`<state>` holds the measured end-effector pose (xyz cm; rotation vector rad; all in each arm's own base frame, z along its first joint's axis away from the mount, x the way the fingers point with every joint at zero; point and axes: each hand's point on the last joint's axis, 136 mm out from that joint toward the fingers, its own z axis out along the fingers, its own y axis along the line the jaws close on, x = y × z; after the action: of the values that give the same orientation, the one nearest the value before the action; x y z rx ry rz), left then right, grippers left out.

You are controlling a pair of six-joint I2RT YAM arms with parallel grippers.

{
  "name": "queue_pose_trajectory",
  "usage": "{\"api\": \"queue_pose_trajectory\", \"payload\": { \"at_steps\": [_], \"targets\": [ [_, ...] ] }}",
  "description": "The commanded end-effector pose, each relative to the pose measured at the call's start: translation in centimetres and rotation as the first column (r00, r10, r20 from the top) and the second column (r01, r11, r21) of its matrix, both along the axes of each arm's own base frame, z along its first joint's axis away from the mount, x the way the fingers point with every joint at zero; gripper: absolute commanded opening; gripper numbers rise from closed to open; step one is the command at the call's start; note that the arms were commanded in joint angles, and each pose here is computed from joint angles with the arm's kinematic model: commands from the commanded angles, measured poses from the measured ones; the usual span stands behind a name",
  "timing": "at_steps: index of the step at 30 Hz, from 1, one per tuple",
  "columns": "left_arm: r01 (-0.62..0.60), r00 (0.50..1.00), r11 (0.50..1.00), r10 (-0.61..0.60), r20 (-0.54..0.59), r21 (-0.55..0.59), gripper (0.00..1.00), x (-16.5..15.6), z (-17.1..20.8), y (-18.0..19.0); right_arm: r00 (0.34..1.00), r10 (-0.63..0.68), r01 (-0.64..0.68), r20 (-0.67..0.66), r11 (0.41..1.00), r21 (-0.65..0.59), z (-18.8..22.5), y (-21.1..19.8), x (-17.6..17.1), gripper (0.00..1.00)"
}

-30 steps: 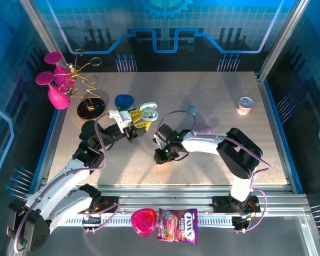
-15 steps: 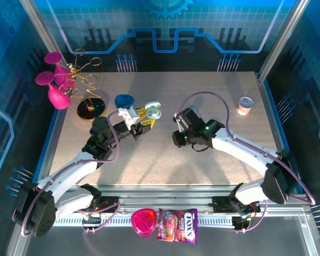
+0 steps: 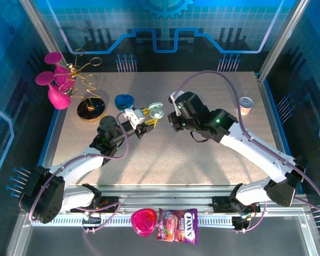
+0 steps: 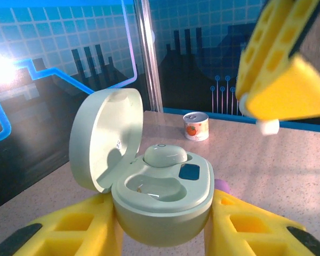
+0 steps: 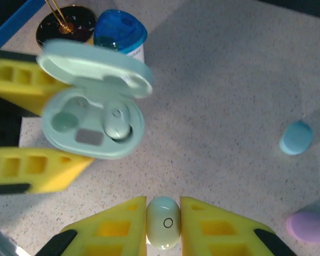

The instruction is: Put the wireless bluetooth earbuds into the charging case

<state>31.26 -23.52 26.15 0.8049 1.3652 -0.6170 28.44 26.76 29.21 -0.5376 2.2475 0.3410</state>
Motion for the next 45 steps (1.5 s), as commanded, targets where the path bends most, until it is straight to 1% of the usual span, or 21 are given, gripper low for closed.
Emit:
{"api": "queue_pose_trajectory", "payload": {
  "at_steps": [1,10,21,29,40,45],
  "targets": [
    [-0.023,0.999,0.999,0.022,0.047,0.023,0.38,0.5,0.3,-0.1,0.998,0.028,-0.026,0.047,0.998,-0.061,0.7,1.1,0.7,0.19],
    [-0.040,0.999,0.998,0.039,0.019,0.049,0.38,0.8,-1.0,-0.2,0.995,0.078,-0.074,0.065,0.996,-0.059,1.6,4.3,2.5,0.19],
    [-0.040,0.999,0.998,0.041,-0.017,0.041,0.38,1.2,-1.3,-0.3,0.991,0.130,-0.129,0.032,0.991,-0.034,0.5,7.2,3.4,0.19],
    [-0.038,0.999,0.999,0.038,-0.022,0.022,0.38,1.1,-0.8,-0.3,0.991,0.131,-0.130,0.013,0.990,-0.047,-0.7,7.5,3.8,0.19],
    [-0.044,0.999,0.999,0.044,-0.023,0.018,0.38,1.2,-0.5,-0.3,0.986,0.165,-0.166,-0.030,0.986,-0.003,-1.4,8.3,3.0,0.19],
    [-0.044,0.999,0.999,0.044,-0.017,0.014,0.38,1.1,-0.3,-0.3,0.986,0.161,-0.161,-0.046,0.987,-0.011,-2.2,8.2,3.0,0.20]
  ]
}}
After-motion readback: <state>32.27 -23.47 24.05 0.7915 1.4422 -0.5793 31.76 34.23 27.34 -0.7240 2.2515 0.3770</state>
